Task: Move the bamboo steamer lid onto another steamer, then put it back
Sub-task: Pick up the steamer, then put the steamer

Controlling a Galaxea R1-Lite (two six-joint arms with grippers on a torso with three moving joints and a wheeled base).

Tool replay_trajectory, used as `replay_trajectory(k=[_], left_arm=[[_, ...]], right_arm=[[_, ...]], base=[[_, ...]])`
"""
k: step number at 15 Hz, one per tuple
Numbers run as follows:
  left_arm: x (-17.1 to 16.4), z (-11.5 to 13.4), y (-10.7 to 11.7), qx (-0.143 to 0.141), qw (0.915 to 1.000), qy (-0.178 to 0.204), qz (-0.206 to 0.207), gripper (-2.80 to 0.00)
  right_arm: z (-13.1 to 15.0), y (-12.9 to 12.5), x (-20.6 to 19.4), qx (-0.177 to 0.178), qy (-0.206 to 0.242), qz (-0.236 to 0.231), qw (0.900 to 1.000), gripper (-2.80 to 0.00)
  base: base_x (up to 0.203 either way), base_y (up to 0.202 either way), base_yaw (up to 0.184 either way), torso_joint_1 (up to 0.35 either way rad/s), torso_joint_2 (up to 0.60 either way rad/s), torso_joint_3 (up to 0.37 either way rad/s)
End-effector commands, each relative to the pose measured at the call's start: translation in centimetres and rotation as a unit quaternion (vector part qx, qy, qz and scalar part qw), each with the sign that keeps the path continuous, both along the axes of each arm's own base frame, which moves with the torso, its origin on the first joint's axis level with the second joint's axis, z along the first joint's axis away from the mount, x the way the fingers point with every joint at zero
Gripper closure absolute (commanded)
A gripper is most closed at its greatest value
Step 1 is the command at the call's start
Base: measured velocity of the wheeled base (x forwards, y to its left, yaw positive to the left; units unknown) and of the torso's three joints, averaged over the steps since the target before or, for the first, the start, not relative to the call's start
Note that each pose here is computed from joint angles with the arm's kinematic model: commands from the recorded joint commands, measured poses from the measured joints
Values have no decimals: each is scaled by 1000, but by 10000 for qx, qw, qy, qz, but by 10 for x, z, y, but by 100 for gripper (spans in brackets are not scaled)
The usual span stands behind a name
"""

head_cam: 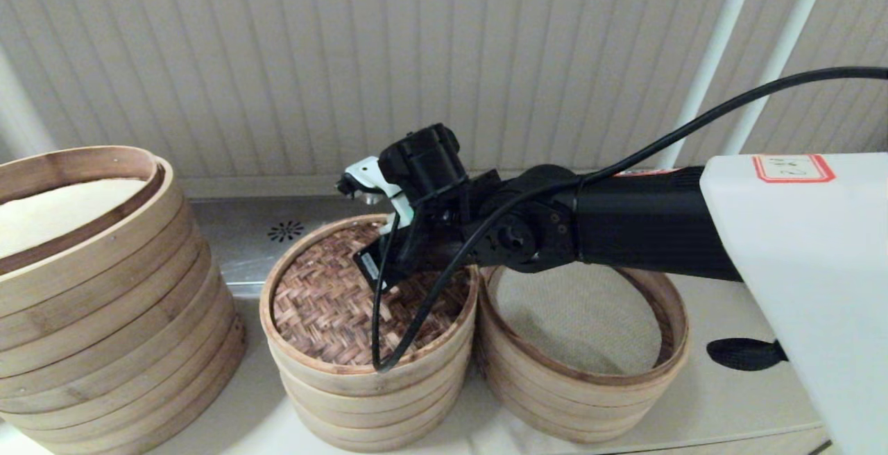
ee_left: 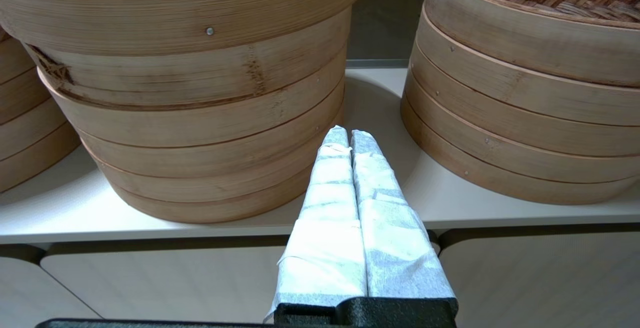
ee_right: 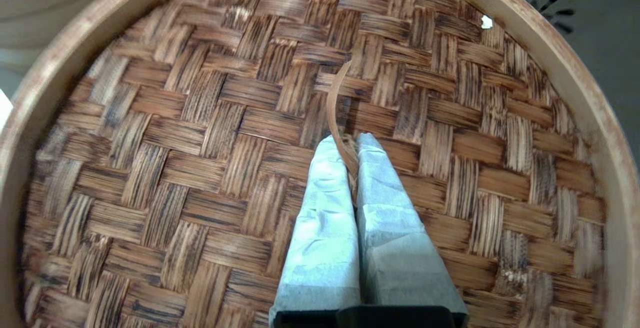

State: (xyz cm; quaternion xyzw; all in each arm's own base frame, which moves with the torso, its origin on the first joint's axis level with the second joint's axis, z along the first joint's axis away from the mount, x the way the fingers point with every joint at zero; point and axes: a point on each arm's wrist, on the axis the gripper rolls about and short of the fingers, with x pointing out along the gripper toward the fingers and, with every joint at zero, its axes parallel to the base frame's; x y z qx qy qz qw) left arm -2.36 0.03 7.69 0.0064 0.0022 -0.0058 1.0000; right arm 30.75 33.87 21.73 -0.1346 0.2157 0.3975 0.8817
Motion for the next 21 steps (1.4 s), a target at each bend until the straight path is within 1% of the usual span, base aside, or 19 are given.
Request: replay_trajectory(k=[1,7,14,18,21], left_arm=[[0,0,0,-2,10000,8,4,0],[0,0,0,-2,10000,8,4,0],[0,0,0,-2,10000,8,4,0],[0,0,0,-2,10000,8,4,0],[0,0,0,-2,10000,8,4,0]], right_arm=[[13,-5,-4,91,-117,-38,9999,0],[16,-7,-7,84,-159,-90,9998,0],[41,-22,-18,212,-303,-135,9992,0],[50,-39,-24,194,-357,-316,9987,0],[58,-67,-25,183,-346,-560,9977,0]], base=[[0,0,0,0,0,0],[0,0,0,0,0,0],[0,0,0,0,0,0],[0,0,0,0,0,0],[0,0,0,0,0,0]])
